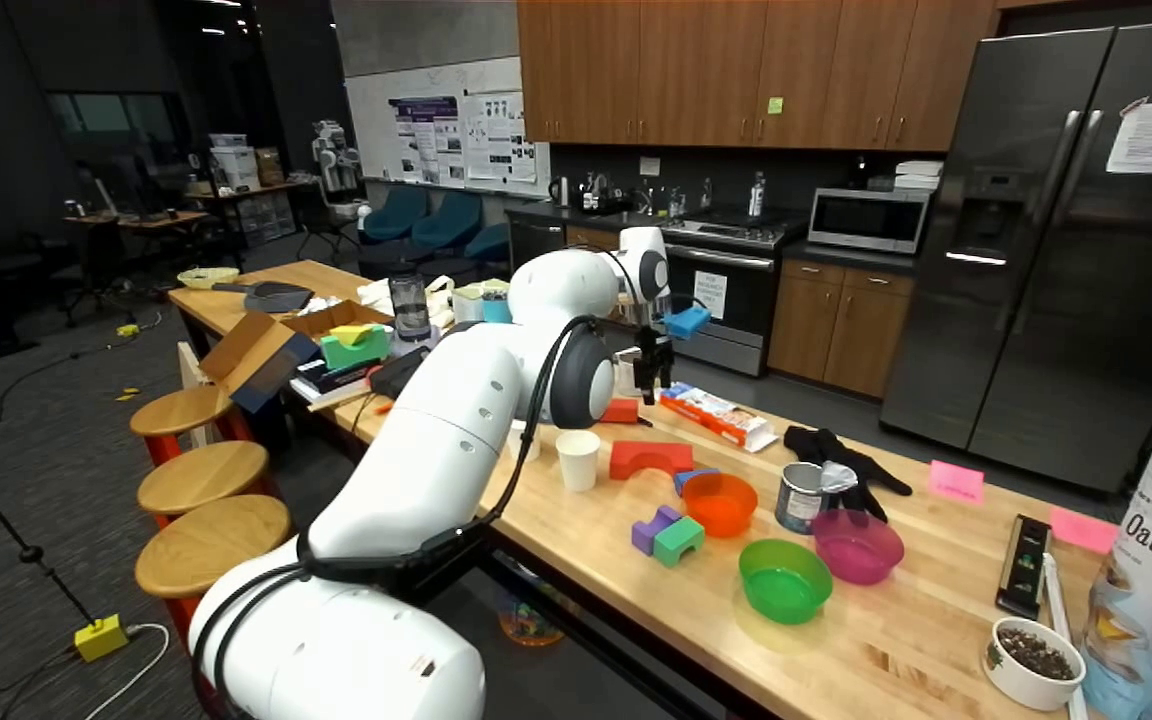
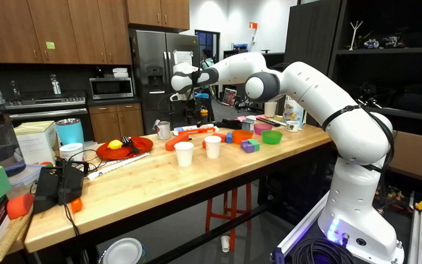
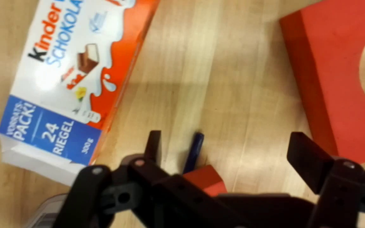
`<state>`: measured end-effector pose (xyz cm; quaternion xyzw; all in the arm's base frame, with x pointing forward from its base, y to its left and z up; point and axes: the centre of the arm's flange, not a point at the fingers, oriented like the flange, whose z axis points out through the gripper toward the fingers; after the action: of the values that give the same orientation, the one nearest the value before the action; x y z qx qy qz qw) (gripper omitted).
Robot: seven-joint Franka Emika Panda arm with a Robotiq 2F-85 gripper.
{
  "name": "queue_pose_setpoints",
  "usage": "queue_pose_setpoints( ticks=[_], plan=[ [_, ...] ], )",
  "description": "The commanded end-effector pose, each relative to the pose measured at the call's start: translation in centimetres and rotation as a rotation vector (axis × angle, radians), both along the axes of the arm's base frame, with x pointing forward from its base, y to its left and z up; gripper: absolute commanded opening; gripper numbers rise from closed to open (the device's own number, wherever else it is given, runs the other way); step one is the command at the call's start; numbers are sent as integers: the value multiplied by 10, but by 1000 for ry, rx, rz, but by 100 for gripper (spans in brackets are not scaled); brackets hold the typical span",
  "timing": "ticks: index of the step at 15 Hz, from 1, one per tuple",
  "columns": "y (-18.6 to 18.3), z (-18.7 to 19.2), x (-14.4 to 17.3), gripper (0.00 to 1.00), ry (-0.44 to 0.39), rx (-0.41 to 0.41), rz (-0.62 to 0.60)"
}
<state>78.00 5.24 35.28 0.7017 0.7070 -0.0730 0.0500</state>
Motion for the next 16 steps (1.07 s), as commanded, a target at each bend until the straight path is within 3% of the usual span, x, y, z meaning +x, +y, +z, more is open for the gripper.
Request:
queue_pose_setpoints(
  ticks=[1,3,6,10,16],
  plan=[
    [-12,-4,2,100,-92,65,162],
    [-17,-8,9,100,-137,126,244],
    [-24,-15,16,100,-125,258,327],
    [-32,-23,17,100,-76,391,400],
    [-35,-31,13,100,40,492,484]
  ],
)
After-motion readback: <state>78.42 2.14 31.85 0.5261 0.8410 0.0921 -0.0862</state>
